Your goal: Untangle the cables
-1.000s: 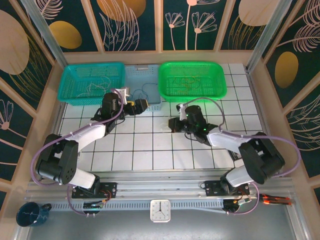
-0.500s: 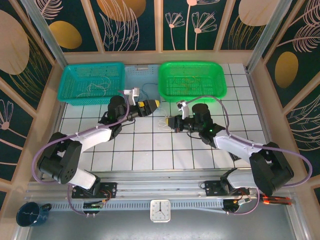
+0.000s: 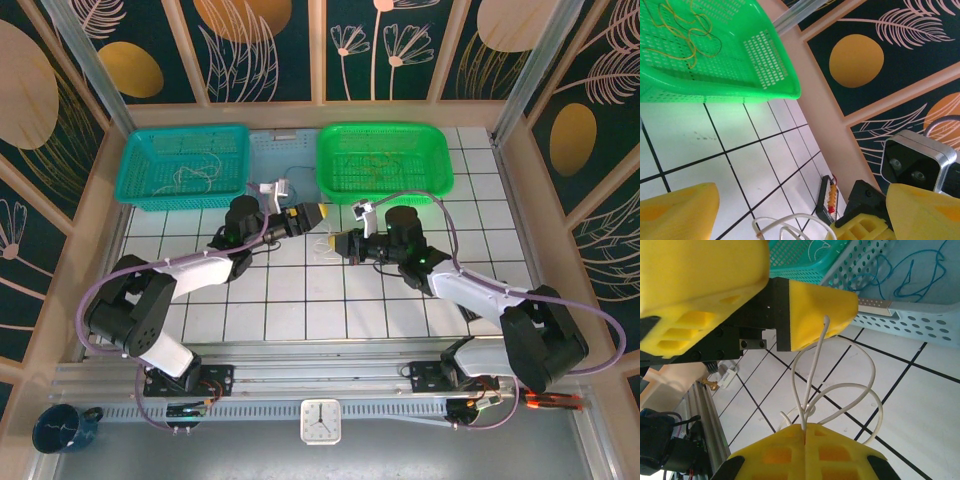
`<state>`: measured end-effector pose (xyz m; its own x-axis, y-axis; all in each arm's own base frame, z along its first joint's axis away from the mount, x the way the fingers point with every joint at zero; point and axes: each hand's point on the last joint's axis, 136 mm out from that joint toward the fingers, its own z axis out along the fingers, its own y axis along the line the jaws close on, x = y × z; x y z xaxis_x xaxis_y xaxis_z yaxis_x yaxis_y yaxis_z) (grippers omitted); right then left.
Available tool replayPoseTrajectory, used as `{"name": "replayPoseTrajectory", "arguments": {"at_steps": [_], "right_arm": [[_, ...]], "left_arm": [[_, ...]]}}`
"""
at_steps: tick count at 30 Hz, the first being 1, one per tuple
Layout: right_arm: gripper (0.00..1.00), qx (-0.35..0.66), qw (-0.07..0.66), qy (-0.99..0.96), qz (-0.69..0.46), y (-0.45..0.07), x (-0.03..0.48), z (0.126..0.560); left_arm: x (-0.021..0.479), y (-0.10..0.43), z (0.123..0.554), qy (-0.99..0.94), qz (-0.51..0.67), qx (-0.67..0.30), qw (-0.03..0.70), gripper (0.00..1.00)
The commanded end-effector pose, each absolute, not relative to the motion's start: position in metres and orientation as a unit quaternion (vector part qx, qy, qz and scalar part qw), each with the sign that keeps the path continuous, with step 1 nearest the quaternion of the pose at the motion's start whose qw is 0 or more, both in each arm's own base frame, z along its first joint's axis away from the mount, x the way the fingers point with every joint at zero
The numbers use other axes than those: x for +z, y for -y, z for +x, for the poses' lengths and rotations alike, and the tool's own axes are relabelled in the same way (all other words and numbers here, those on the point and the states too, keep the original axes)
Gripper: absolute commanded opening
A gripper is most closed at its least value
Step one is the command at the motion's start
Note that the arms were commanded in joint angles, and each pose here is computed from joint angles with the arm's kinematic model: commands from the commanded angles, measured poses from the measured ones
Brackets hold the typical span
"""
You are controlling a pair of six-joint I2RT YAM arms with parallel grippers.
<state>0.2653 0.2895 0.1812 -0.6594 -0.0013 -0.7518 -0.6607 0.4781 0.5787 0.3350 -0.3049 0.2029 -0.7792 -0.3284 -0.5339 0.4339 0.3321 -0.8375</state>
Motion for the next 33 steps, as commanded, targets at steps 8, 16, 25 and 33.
{"name": "replayPoseTrajectory", "arguments": {"at_steps": [8,16,25,33], "right_arm": [[0.00,0.484,0.380,-0.759,-0.212,-0.294,0.204,0.271],[0.00,0.478,0.373,-0.768,-0.206,-0.294,0.195,0.274],[0.00,0.472,0.354,-0.782,-0.200,-0.294,0.175,0.274],[0.00,0.474,0.351,-0.782,-0.203,-0.296,0.175,0.273]], "left_arm": [[0.216,0.318,0.326,-0.720,0.053,-0.612,0.322,0.84],[0.222,0.320,0.323,-0.713,0.055,-0.620,0.324,0.80],[0.227,0.319,0.324,-0.709,0.057,-0.619,0.334,0.69],[0.225,0.317,0.327,-0.712,0.051,-0.611,0.343,0.64]]}}
